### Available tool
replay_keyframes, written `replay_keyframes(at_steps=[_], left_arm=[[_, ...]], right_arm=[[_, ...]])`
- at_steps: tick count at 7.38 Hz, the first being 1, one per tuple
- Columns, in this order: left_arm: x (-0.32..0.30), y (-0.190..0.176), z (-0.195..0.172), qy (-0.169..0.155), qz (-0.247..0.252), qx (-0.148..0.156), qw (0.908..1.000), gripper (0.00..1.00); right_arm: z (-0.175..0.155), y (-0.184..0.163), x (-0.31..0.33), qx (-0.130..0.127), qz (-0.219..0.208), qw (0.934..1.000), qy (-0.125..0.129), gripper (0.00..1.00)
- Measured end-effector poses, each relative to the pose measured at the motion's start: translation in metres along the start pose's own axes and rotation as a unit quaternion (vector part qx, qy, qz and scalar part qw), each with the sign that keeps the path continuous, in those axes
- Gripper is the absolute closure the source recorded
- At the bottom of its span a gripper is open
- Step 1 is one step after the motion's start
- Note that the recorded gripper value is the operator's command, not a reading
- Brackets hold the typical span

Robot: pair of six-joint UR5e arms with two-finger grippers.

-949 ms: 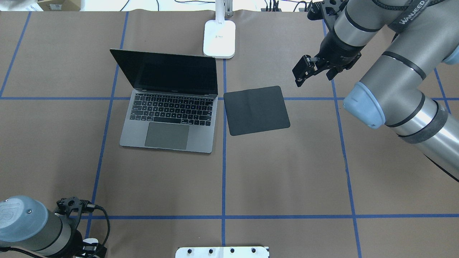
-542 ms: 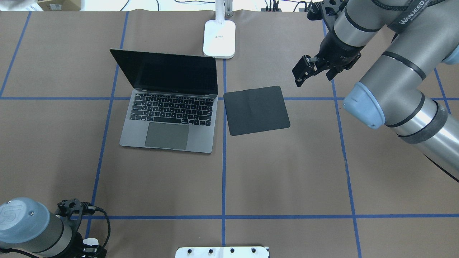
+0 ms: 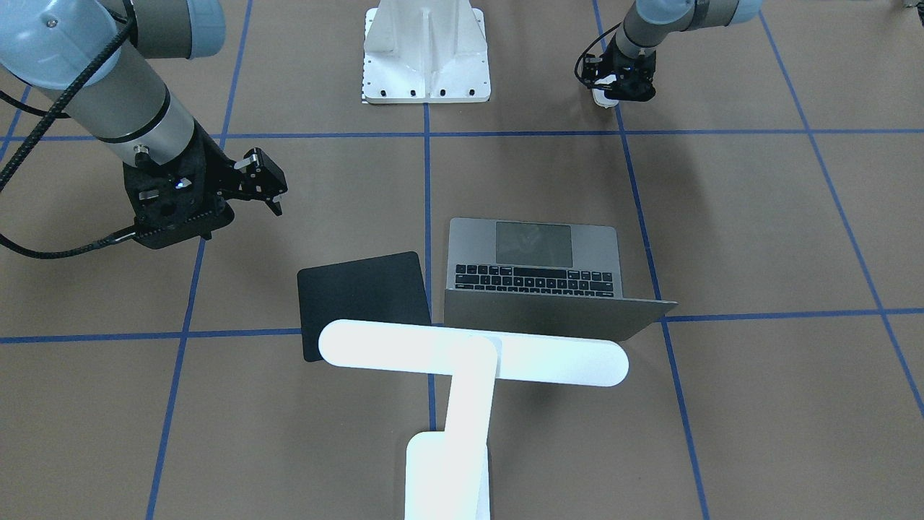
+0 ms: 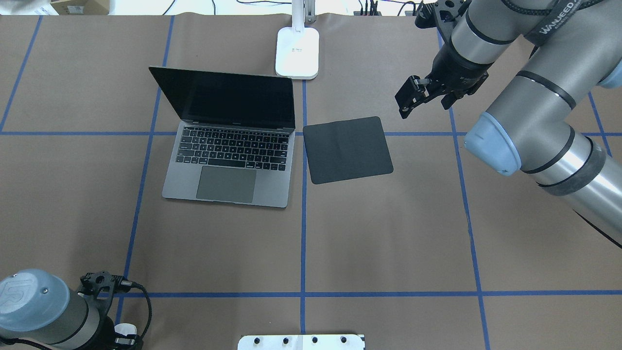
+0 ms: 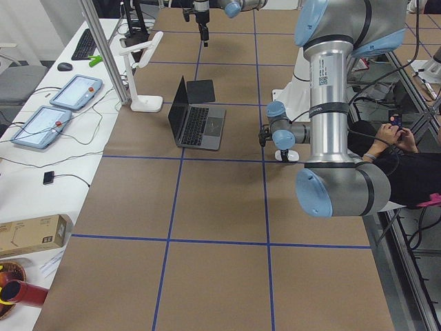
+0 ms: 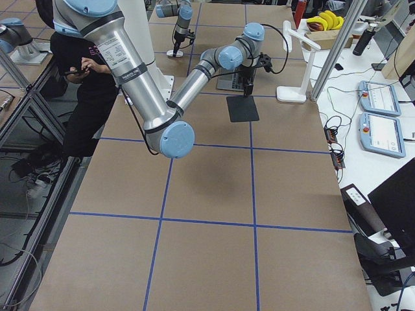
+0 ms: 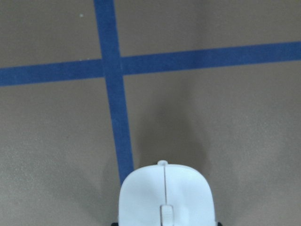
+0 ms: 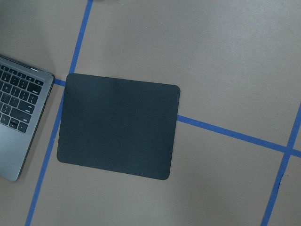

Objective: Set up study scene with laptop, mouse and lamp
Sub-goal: 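Lower the left gripper onto the white mouse and grasp it, then carry the white mouse with the left gripper onto the mouse pad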

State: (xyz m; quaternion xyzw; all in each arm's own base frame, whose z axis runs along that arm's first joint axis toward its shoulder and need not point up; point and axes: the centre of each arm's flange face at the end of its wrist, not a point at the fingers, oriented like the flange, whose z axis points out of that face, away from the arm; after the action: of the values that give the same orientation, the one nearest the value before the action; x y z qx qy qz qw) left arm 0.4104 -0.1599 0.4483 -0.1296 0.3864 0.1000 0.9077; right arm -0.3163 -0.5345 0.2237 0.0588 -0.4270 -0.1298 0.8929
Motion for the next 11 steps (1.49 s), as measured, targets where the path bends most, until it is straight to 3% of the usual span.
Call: replay_keyframes(at_steps=[3, 5, 7, 9, 11], left_arm=[[0.010, -0.001, -0.028, 0.024, 0.002, 0.015, 0.9996, 0.35], [0.018, -0.019, -0.060, 0.051, -0.005, 0.046, 0.9976, 0.35], [0.053, -0.049, -0.094, 0.066, -0.001, 0.074, 0.9951, 0.35], [0.128, -0.088, -0.140, 0.054, 0.004, 0.090, 0.9945, 0.35], [0.173, -0.137, -0.178, 0.049, 0.012, 0.118, 0.9918, 0.35]], right_arm=[[0.000, 0.000, 0.001, 0.000, 0.001, 1.0000, 0.001, 0.00], [-0.004, -0.002, 0.005, 0.003, 0.004, 1.0000, 0.002, 0.00], [-0.021, -0.003, 0.014, 0.024, 0.012, 0.9996, 0.011, 0.00], [-0.034, 0.005, 0.035, 0.051, 0.016, 0.9979, 0.037, 0.00], [-0.038, 0.010, 0.065, 0.055, 0.035, 0.9966, 0.051, 0.00]])
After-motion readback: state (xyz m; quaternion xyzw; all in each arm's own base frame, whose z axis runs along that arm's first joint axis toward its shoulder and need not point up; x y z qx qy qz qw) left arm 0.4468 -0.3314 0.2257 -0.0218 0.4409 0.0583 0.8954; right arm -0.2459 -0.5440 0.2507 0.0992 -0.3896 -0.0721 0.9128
